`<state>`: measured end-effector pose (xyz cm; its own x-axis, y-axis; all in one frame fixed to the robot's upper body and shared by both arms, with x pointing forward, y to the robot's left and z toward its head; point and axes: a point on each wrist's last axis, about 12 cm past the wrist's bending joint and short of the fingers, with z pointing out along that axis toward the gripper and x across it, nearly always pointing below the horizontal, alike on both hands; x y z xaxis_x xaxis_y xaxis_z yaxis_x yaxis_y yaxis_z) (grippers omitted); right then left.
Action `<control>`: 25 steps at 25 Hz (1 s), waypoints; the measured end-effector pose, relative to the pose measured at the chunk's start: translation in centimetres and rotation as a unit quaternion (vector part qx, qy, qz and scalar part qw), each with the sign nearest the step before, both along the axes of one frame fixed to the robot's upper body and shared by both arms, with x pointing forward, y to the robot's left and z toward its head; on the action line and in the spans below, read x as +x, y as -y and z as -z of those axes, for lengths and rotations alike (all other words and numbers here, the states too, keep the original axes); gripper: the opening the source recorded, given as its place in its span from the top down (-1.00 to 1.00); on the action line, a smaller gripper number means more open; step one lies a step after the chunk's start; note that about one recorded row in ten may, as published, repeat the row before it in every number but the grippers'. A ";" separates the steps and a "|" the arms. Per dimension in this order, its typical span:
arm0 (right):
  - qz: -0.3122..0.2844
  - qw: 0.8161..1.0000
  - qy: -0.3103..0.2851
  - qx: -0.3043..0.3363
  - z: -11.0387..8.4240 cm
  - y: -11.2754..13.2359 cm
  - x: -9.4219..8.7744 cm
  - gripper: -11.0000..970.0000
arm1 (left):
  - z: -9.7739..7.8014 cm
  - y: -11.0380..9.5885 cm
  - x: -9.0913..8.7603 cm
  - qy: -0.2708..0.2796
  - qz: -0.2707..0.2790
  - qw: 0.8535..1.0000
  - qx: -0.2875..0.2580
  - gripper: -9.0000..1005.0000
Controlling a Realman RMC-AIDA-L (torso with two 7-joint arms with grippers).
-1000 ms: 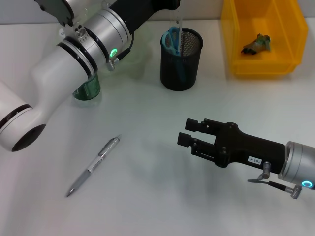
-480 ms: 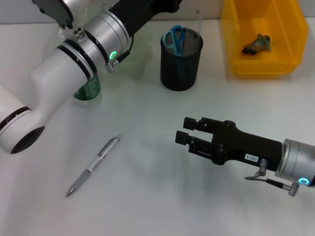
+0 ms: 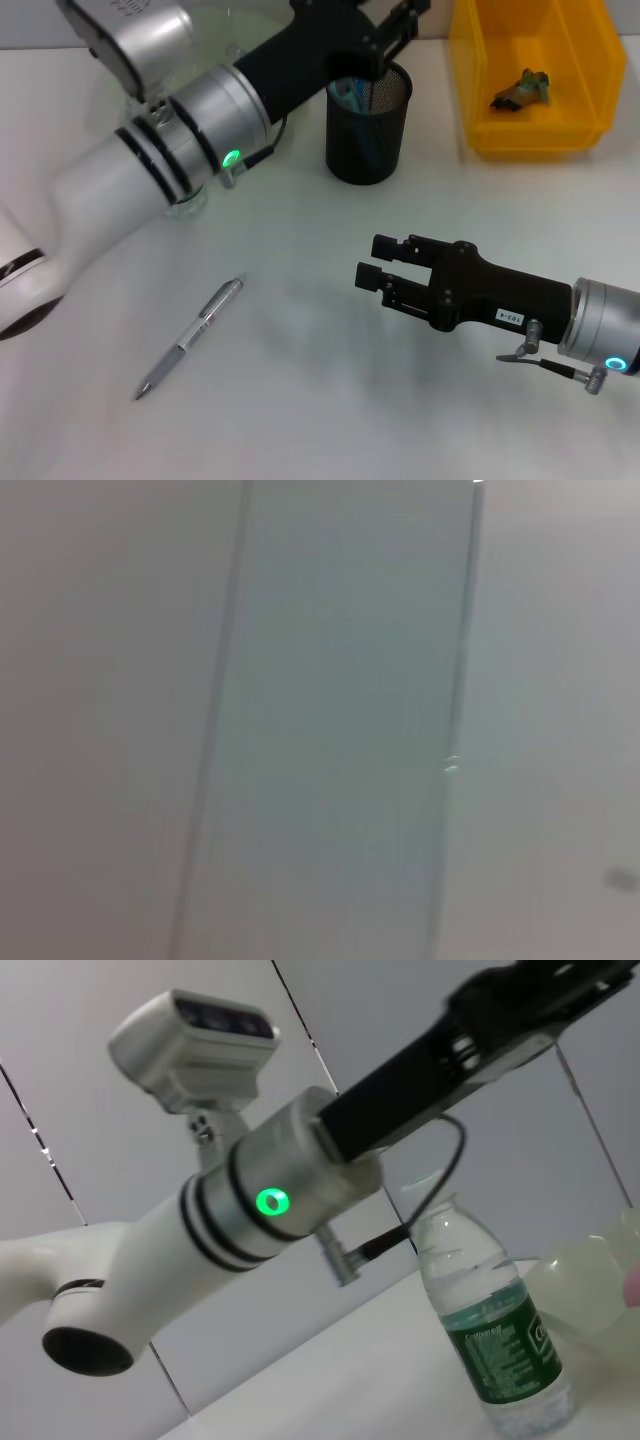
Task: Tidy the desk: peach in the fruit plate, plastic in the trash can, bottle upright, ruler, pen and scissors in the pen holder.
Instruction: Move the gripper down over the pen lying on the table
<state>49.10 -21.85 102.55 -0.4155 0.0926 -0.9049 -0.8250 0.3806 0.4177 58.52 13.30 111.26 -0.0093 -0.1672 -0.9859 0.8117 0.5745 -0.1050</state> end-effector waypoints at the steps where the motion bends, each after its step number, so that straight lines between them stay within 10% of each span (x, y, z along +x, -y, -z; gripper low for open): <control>1: 0.000 1.000 0.000 0.000 0.0 0.0 0.0 -0.10 | 0.0 0.0 0.0 0.000 0.000 1.000 0.000 0.15; 9: -0.001 1.000 0.005 -0.003 -0.2 0.0 0.3 -0.10 | -1.9 -5.6 -1.2 -0.024 0.090 0.994 -0.054 0.16; 18: -0.014 1.000 0.017 -0.004 -0.6 0.2 0.5 -0.10 | -2.2 -12.3 -3.9 -0.007 0.209 0.976 0.065 0.15; 25: -0.020 0.999 0.040 -0.006 -1.1 1.5 0.1 -0.10 | -0.4 -16.7 -6.3 -0.084 0.199 0.970 0.111 0.15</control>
